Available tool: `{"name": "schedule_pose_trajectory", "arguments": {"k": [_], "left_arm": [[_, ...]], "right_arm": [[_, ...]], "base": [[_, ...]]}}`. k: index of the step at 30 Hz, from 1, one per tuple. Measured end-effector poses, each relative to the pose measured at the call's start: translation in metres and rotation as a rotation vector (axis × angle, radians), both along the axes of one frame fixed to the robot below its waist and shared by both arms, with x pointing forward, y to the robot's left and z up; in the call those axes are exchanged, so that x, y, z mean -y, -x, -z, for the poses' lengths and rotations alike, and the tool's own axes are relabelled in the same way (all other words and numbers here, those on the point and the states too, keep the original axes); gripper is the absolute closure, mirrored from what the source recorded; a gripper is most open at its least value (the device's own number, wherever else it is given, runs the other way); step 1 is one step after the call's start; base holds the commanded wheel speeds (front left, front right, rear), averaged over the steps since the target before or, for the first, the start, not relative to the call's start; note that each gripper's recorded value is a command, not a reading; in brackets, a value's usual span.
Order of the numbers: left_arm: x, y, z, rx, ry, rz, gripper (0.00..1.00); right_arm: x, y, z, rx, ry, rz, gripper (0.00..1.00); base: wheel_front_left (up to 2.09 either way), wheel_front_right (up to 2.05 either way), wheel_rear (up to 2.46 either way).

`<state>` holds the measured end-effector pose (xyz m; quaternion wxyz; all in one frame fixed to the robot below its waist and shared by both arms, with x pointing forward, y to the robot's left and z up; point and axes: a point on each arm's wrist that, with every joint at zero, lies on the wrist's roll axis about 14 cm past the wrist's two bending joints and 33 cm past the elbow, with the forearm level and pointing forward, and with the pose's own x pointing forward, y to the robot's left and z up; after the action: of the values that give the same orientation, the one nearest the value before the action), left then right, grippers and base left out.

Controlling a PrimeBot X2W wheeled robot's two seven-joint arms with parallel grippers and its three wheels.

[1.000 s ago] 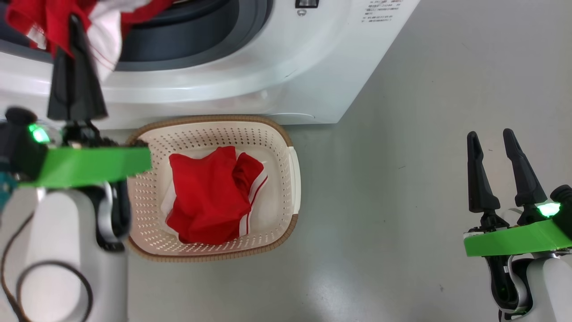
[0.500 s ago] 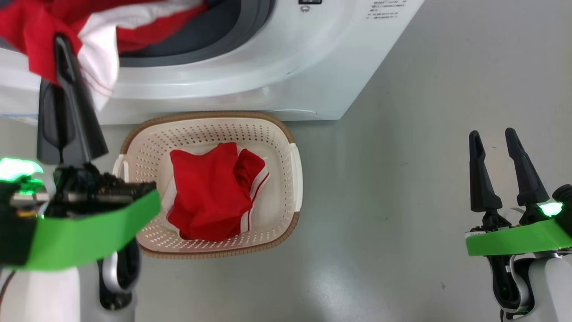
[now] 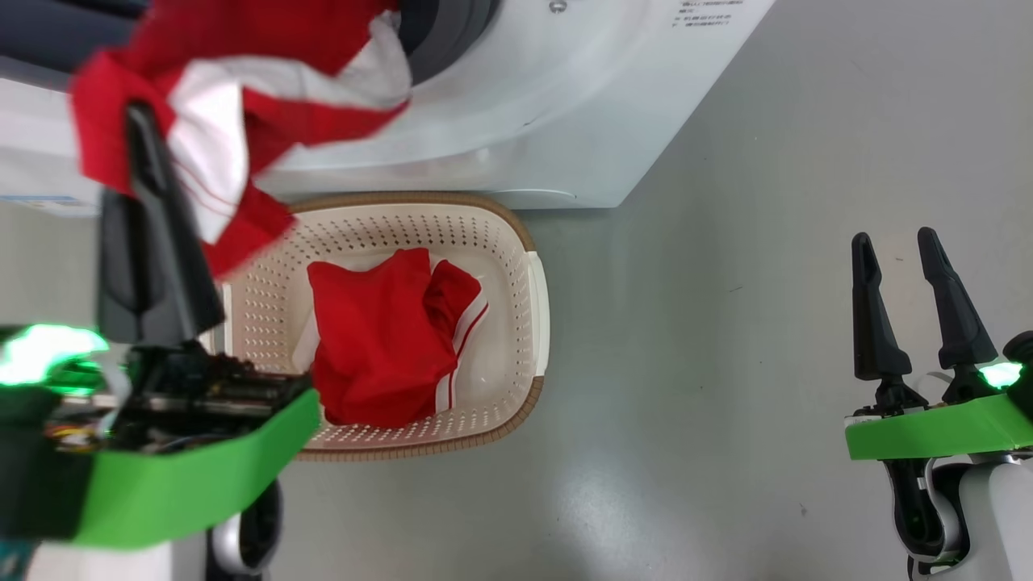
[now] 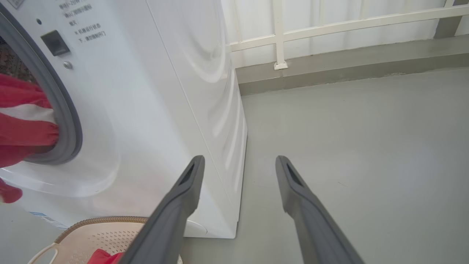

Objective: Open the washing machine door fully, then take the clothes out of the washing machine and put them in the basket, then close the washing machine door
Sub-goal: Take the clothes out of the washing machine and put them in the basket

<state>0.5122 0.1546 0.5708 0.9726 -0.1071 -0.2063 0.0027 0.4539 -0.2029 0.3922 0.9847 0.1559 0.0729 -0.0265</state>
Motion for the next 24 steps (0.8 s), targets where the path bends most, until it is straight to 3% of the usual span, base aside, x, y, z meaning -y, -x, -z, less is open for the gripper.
{"name": "schedule_pose_trajectory", "arguments": {"k": [16, 24], "left_arm": [[0.021, 0.006, 0.2, -0.596, 0.042, 0.102, 1.0], [0.033, -0.005, 0.26, -0.766, -0.008, 0.159, 1.0]], "right_arm": [[-0.001, -0.006, 0.013, -0.023, -0.001, -0.002, 0.0], [0.0, -0.008, 0.027, -0.049, 0.0, 0.002, 0.0]], "base": [[0.0, 0.0, 0.0], [0.0, 0.0, 0.0]]}}
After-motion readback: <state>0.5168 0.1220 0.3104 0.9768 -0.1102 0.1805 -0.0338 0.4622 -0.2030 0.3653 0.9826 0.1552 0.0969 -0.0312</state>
